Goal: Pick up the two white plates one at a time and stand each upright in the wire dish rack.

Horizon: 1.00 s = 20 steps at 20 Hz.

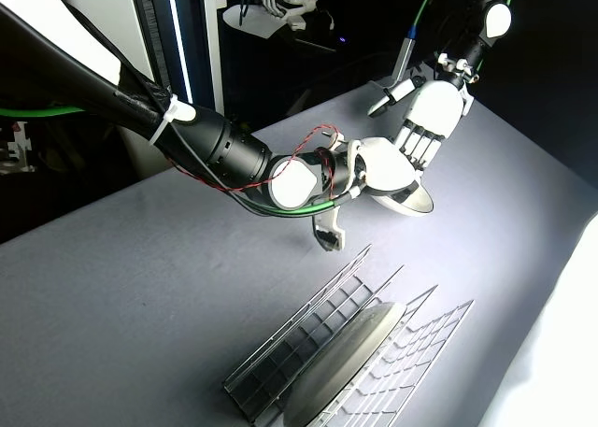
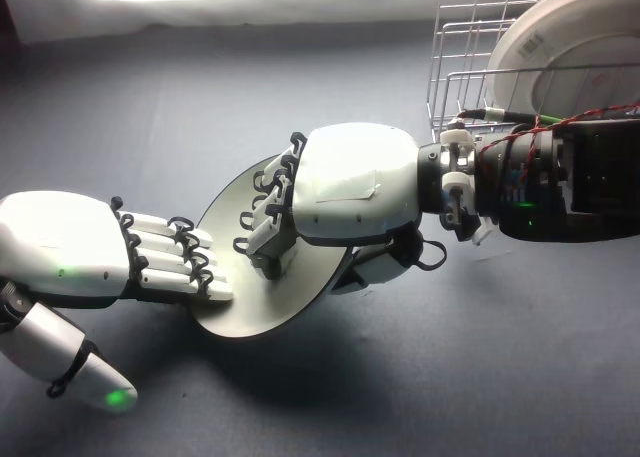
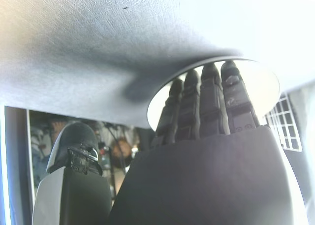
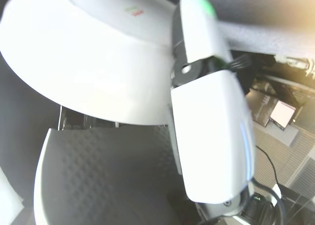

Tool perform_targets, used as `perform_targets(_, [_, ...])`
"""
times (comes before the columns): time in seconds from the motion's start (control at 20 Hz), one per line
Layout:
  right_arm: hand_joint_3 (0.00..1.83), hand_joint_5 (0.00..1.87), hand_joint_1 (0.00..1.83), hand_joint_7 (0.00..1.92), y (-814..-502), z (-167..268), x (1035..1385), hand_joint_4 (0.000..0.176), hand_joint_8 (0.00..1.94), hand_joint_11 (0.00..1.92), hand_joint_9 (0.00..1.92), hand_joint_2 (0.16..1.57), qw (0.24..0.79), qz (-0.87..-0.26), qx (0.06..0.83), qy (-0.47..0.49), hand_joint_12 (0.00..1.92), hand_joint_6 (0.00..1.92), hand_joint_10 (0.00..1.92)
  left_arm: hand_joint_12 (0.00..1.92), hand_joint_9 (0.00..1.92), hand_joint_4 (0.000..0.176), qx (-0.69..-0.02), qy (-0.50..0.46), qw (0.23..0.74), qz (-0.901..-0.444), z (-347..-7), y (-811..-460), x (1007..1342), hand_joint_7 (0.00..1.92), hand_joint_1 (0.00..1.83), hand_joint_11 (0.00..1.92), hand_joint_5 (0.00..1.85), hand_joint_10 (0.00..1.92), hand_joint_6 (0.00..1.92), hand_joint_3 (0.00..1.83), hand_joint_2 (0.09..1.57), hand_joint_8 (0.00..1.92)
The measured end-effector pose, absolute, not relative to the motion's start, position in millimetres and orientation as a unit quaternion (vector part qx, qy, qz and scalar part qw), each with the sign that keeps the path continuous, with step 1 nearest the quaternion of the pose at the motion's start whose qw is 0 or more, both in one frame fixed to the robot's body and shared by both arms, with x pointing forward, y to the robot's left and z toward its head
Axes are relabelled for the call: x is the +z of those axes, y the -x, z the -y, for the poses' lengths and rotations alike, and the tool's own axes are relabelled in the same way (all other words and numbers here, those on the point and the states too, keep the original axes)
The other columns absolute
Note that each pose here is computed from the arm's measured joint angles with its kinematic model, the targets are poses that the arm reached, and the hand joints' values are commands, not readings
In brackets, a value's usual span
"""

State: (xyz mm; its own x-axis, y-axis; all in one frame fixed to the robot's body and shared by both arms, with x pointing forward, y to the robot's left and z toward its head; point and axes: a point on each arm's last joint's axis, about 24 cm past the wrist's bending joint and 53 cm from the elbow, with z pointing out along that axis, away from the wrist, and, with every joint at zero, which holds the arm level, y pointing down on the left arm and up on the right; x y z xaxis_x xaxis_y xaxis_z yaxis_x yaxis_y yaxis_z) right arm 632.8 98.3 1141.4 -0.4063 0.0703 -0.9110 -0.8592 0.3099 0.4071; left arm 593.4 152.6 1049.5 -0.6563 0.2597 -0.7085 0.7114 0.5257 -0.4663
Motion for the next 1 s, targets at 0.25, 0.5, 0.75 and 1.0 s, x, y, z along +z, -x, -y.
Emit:
perform_targets(0.25, [0.0,0.94,1.38,1.11,-628,-99,1146,0.0,0.68,0.79,0.98,1.09,0.457,-0.659,0.517,0.299,1.1,0.96,1.13,0.04,0.05,0.0,-0.391,-0.292,0.296,-0.821,-153,-597,1055,0.1,0.0,0.02,0.14,0.0,0.0,0.0,1.15,0.0])
perform_targets(0.5, [0.0,0.98,1.38,1.12,-613,-89,1170,0.0,0.73,0.79,0.95,1.08,0.45,-0.648,0.55,0.272,1.04,0.96,1.08,0.04,0.06,0.0,-0.394,-0.299,0.319,-0.808,-147,-610,1076,0.1,0.0,0.02,0.14,0.0,0.0,0.0,1.15,0.0])
perform_targets(0.75, [0.0,1.01,1.38,1.1,-598,-72,1195,0.0,0.72,0.78,0.93,1.08,0.45,-0.65,0.559,0.252,1.03,0.97,1.09,0.05,0.07,0.0,-0.402,-0.298,0.363,-0.786,-146,-628,1116,0.11,0.0,0.03,0.15,0.01,0.01,0.0,1.14,0.01])
perform_targets(1.0, [0.0,0.97,1.38,1.08,-587,-60,1239,0.0,0.74,0.82,0.95,1.09,0.455,-0.64,0.582,0.211,0.98,1.04,1.06,0.05,0.07,0.0,-0.398,-0.294,0.384,-0.779,-157,-638,1135,0.11,0.0,0.02,0.14,0.0,0.0,0.0,1.16,0.0])
